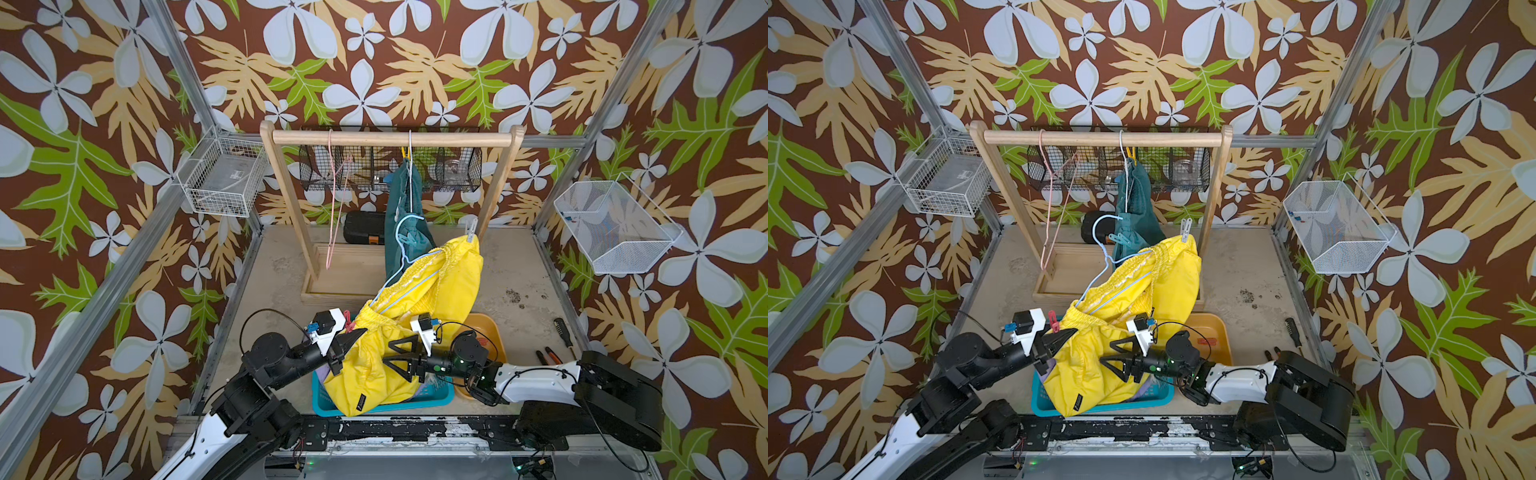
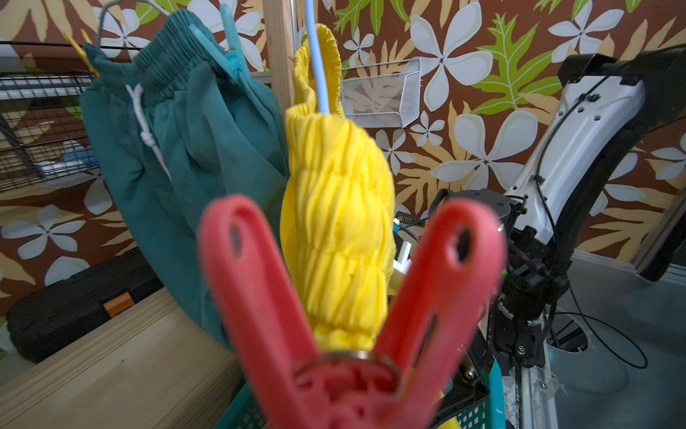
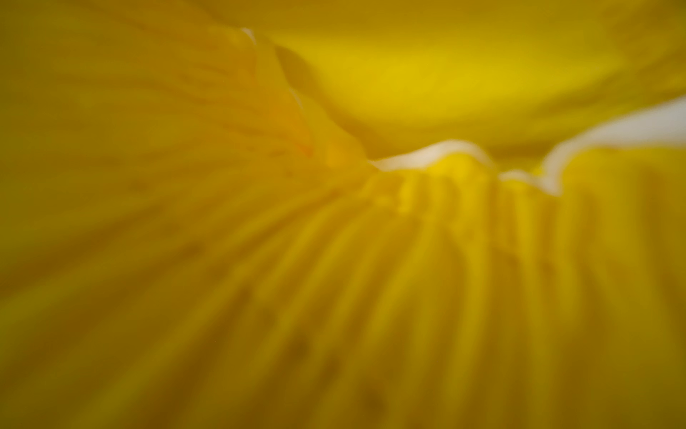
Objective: Remove the clothespins securing shorts to the hanger
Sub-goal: Remove the clothespin from the hanger, then place the clothespin in the storage box, then remove the clothespin from the hanger.
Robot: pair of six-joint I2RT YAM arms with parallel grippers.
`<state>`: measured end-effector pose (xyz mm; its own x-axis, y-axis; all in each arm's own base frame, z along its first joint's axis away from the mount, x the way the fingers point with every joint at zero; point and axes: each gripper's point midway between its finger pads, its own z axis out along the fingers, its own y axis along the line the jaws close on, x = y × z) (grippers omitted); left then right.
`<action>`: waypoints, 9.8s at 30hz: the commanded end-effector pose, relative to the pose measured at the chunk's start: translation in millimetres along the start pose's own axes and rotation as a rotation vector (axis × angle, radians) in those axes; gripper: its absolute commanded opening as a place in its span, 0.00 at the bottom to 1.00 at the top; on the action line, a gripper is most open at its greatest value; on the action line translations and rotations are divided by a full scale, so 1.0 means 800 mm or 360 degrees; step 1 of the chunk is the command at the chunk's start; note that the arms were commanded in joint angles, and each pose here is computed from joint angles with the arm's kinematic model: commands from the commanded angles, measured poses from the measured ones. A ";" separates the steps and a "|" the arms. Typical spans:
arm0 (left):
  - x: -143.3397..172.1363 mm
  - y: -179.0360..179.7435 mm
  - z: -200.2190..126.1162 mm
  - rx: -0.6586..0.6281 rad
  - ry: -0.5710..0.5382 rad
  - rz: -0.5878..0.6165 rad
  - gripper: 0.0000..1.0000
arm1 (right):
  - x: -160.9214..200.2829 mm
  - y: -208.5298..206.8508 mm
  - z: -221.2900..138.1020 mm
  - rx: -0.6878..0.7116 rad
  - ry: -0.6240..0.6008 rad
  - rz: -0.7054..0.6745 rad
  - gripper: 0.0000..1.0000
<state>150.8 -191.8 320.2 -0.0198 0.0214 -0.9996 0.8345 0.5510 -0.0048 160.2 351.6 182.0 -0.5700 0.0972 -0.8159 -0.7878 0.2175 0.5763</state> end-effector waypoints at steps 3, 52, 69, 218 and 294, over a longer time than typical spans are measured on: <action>0.005 0.008 -0.013 -0.0084 0.0045 -0.0041 0.00 | -0.003 -0.007 0.005 0.0045 -0.0013 -0.0033 0.70; 0.017 -0.026 -0.011 0.0172 -0.0004 0.0316 0.00 | -0.322 0.005 -0.287 -0.0041 -0.0603 -0.0469 0.86; 0.013 -0.037 -0.007 0.0269 -0.0012 0.0464 0.00 | -0.310 0.010 -0.279 -0.0076 -0.0539 -0.0507 0.80; -0.027 0.001 -0.035 -0.0102 -0.0196 0.0403 0.00 | -0.047 -0.212 -0.248 0.1623 -0.0145 -0.0043 0.00; 0.030 -0.017 0.008 0.0157 0.0161 0.0244 0.00 | -0.218 0.066 -0.249 0.0500 -0.0906 -0.0908 0.42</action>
<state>146.3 -200.5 286.3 0.0441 0.2122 -0.9762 0.8699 0.4723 0.1419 186.6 147.1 338.8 0.1035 0.2946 -0.9500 -0.7061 0.6945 0.1384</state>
